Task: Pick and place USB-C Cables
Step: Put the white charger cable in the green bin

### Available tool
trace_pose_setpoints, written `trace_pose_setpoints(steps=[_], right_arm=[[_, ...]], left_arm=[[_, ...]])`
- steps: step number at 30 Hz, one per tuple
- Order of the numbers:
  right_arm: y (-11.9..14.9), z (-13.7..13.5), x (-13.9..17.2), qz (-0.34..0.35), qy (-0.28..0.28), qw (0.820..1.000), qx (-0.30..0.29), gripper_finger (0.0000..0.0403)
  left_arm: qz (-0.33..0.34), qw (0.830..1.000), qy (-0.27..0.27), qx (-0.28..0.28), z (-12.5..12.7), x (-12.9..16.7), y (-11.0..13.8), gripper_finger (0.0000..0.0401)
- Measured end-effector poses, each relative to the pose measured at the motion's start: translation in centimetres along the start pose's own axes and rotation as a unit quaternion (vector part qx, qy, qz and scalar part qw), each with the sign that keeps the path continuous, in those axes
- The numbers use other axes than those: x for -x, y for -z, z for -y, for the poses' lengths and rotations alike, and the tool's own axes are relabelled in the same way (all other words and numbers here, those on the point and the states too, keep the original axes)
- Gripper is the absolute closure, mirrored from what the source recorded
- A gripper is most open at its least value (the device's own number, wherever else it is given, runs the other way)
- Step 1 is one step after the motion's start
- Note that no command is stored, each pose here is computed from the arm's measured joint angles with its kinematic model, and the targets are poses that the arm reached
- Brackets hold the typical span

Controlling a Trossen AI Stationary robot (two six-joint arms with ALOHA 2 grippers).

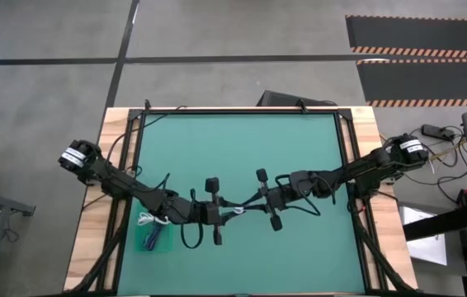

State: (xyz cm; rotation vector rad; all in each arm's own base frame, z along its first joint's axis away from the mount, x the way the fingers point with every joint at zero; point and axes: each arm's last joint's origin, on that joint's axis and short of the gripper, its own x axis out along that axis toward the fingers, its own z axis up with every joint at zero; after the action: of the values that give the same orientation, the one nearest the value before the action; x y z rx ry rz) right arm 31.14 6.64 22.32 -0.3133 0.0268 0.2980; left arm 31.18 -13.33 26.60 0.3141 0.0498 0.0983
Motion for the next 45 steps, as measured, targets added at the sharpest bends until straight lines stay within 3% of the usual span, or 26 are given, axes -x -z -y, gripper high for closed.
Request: trace_pose_setpoints(steps=[14, 21, 26, 30, 35, 39, 45], right_arm=[[0.0, 0.1, 0.0, 0.001, 0.004, 1.0, -0.012, 0.0269], [-0.6, 0.2, 0.6, -0.011, 0.003, 1.0, -0.013, 0.0238], [-1.7, 0.5, 1.8, -0.027, 0.005, 1.0, -0.014, 0.0235], [-2.4, 0.8, 3.0, -0.051, 0.03, 0.998, -0.013, 0.0241], [-3.0, 1.0, 4.1, -0.072, 0.04, 0.997, -0.007, 0.0249], [-3.4, 1.1, 4.7, -0.077, 0.038, 0.996, 0.0, 0.0254], [-3.4, 1.1, 5.0, -0.087, 0.034, 0.996, 0.008, 0.0257]], left_arm=[[-0.002, 1.0, 0.001, -0.001, 0.0, 0.0, 0.0, 0.0369], [-0.02, 1.0, 0.003, 0.015, -0.2, 0.3, 0.1, 0.0369], [-0.094, 0.995, 0.003, 0.04, -0.6, 0.7, 0.0, 0.0368], [-0.176, 0.981, 0.001, 0.084, -1.1, 1.5, -0.1, 0.0368], [-0.314, 0.937, -0.02, 0.151, -2.0, 3.0, -0.1, 0.0368], [-0.417, 0.883, -0.034, 0.213, -2.8, 4.5, -0.4, 0.0368], [-0.539, 0.789, -0.06, 0.29, -3.7, 6.6, -0.9, 0.0368]])
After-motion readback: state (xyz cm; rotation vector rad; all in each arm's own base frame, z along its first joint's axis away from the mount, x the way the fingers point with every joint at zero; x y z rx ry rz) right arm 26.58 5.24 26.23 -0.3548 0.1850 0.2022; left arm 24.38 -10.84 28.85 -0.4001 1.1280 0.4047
